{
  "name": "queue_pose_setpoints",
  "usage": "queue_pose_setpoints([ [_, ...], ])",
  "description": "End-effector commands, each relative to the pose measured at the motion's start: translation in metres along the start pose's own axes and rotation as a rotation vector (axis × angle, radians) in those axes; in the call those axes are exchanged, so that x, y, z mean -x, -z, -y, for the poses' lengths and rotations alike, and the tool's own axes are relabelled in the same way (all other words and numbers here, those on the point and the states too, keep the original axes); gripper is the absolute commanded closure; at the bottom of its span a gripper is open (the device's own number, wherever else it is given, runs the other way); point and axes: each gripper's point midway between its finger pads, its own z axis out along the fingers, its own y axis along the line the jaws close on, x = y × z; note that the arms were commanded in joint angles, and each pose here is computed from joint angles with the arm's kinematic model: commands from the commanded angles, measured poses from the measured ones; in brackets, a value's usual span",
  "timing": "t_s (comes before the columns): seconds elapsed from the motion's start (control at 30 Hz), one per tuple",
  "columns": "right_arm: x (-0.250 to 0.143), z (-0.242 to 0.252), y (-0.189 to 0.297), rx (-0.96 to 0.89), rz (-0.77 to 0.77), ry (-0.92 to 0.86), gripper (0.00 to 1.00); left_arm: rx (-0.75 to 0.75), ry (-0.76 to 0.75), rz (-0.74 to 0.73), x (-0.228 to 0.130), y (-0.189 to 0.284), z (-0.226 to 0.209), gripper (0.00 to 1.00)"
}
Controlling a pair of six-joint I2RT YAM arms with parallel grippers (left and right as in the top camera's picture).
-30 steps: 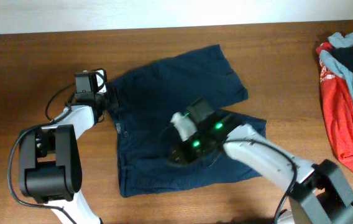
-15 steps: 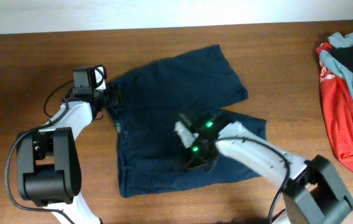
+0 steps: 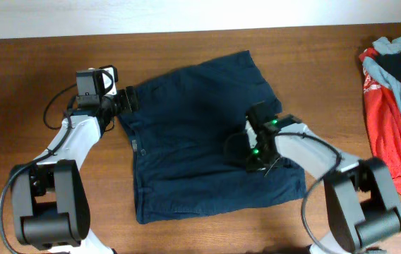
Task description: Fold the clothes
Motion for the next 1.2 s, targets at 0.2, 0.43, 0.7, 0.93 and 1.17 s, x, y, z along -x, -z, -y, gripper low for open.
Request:
queue_pose_setpoints([
  [0.2, 0.088, 0.078, 0.019, 0.101, 0.315, -0.23, 0.6, -0.013, -0.012, 0.012, 0.008, 0.01, 0.004, 0.15],
  [0.43, 0.087, 0.042, 0.059, 0.35, 0.296, -0.086, 0.52, -0.017, -0.038, -0.018, 0.001, 0.01, 0.004, 0.14],
  [0.7, 0.05, 0.015, 0.14, 0.42, 0.315, -0.024, 0.43, -0.093, -0.03, -0.196, -0.037, 0.049, 0.022, 0.22],
  [0.93, -0.001, 0.018, 0.191, 0.326, 0.371, -0.115, 0.34, -0.031, -0.035, -0.14, -0.034, 0.162, 0.032, 0.52],
  [1.17, -0.061, 0.059, 0.169, 0.072, 0.201, -0.328, 0.23, 0.085, 0.129, -0.279, -0.095, 0.228, 0.021, 0.42],
])
